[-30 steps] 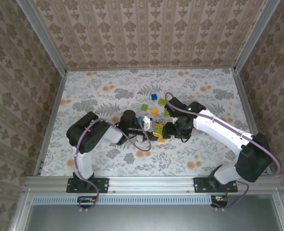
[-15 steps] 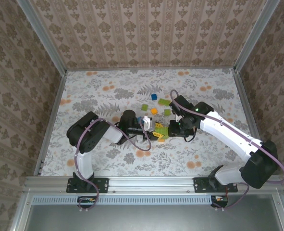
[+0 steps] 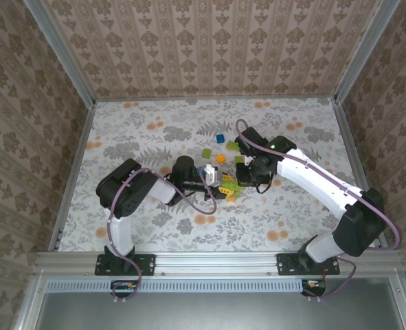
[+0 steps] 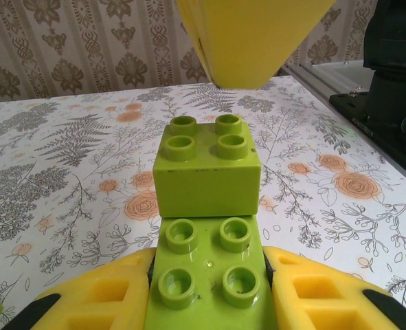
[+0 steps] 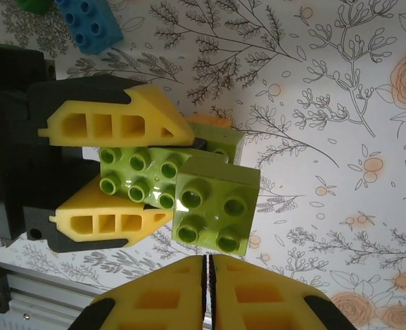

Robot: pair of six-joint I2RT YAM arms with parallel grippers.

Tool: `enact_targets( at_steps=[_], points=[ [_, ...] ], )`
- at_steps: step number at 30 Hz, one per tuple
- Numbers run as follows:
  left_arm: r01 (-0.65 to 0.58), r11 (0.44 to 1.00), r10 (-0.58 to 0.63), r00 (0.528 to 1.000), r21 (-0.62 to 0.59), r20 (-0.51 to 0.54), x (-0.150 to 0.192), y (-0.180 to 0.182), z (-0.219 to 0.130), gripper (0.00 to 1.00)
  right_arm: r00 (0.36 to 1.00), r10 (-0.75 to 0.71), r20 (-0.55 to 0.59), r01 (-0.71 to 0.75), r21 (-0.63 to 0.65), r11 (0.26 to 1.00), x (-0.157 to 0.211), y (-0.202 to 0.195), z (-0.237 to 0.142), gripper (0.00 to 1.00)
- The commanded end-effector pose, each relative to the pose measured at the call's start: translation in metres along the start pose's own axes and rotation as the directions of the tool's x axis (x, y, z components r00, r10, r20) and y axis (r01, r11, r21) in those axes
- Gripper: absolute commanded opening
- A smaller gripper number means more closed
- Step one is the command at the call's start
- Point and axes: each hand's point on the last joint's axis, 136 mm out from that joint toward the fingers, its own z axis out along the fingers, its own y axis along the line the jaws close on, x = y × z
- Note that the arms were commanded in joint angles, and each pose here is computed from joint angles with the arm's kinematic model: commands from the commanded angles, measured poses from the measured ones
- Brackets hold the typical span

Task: Assemble a carrot with lego

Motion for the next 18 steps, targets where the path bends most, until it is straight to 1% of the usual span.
enact_targets(
  at_steps=[1,13,18],
  points=[
    [0.308,0.946,-0.323,0.893,-0.098,-0.312,0.120,-0.029,-0.021,0.12,1.000,-0.021,0.003,0.021,0.014,1.000,-0.005,0.001,-0.001,0.12],
    [0.306,0.947,-0.321,0.893,-0.096,-0.315,0.121,-0.029,-0.020,0.12,0.999,-0.044,0.025,0.043,0.008,0.999,-0.018,0.008,-0.004,0.12],
    [0.307,0.947,-0.322,0.893,-0.096,-0.314,0.121,-0.029,-0.020,0.12,0.999,-0.051,0.012,0.051,0.009,0.999,-0.020,0.010,0.002,0.12]
  ],
)
